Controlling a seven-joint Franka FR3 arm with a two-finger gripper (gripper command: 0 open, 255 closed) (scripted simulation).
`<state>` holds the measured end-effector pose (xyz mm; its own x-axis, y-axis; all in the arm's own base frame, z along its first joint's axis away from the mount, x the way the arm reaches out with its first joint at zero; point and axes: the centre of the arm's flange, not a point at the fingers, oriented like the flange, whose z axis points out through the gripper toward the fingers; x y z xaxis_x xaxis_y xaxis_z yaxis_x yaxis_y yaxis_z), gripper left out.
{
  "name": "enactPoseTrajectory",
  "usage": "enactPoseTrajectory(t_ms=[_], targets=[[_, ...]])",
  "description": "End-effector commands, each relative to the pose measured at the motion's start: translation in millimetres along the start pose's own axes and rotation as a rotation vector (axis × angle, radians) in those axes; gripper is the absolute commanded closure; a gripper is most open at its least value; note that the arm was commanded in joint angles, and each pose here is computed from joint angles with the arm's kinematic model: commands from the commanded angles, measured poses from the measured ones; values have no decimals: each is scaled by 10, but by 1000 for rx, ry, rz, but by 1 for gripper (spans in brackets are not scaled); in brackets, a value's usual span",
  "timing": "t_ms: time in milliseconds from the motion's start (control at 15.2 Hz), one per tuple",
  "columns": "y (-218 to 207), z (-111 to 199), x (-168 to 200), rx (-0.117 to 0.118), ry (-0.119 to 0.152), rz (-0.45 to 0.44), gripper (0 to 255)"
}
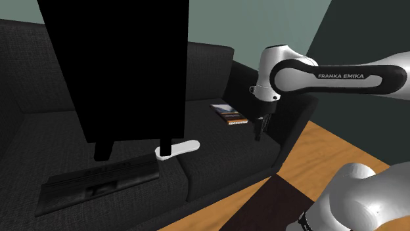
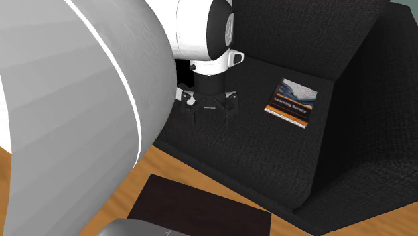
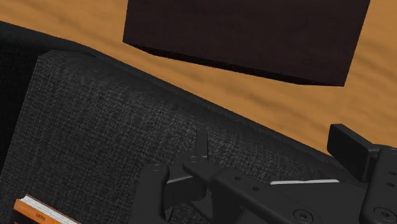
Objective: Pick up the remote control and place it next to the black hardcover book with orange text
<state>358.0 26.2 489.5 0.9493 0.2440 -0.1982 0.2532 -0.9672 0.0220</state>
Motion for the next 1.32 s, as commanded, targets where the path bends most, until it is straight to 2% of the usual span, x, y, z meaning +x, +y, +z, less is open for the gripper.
enactPoseTrajectory(t_ms=[0,594,1254], targets=[[10,83,216,-12,23,-78,0],[-209,371,1203,-61,110,-411,0],[-805,616,2176,-115,207,-782,0]])
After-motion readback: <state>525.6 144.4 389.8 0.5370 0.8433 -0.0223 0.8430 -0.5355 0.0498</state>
